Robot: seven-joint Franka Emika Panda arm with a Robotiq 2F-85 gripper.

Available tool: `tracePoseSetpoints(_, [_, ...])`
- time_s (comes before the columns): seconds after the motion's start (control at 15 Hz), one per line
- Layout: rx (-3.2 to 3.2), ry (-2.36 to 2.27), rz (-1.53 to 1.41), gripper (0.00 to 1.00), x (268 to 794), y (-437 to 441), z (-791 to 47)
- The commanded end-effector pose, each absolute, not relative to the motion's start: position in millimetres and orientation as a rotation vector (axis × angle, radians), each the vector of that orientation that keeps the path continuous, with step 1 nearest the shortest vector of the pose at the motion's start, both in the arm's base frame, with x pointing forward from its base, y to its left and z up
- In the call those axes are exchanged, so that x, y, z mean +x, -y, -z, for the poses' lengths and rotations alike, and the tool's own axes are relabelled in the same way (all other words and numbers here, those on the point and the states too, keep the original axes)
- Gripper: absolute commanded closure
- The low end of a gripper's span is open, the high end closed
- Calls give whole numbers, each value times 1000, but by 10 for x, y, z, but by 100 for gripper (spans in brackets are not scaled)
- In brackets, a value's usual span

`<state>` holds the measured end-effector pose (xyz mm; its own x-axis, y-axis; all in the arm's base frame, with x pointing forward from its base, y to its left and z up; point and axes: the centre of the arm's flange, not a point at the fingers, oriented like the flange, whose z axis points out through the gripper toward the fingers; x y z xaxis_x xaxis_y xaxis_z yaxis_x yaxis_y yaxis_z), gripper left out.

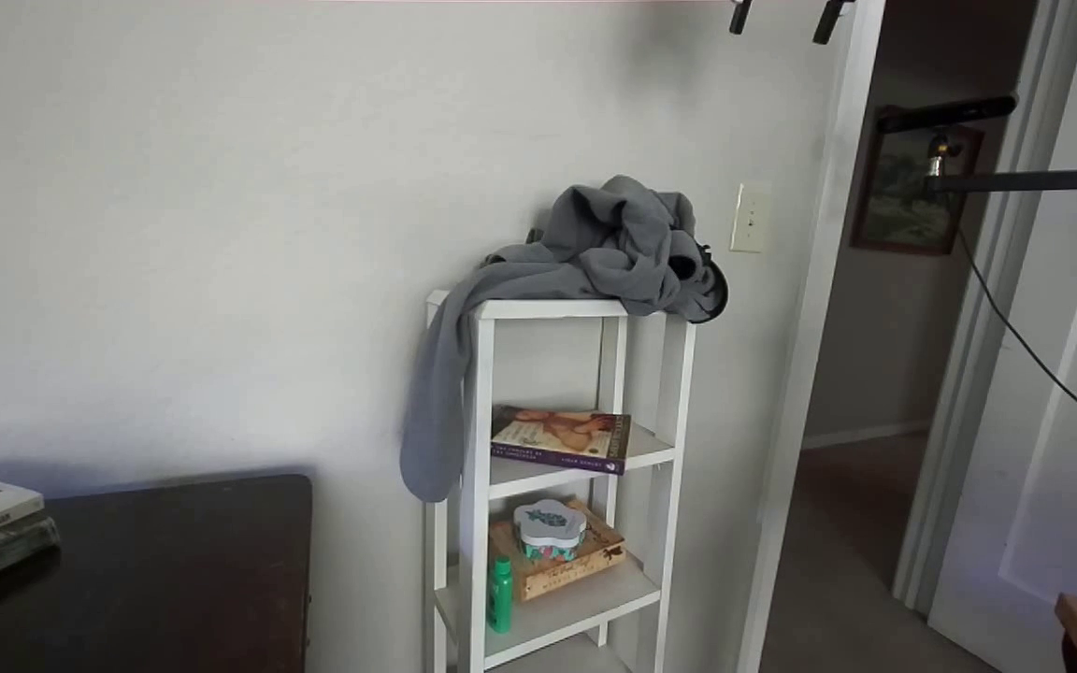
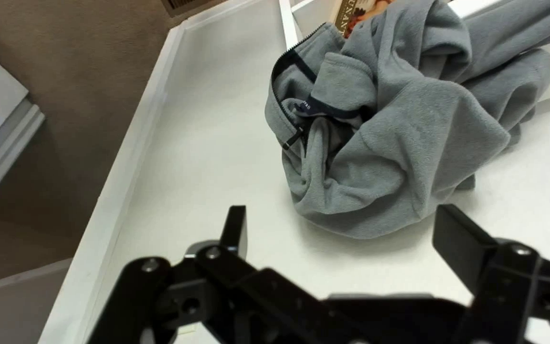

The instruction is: Pick up the cloth and put it on top of the cabinet

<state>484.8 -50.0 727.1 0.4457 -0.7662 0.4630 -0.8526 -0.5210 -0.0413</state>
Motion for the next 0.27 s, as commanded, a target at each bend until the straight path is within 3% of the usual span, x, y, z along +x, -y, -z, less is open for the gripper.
tracePoseSetpoints(0.0, [2501,1415,-643,0,4847,498,-7271])
tracePoseSetpoints(0.2, [2503,1413,-642,0,4848,498,-7270])
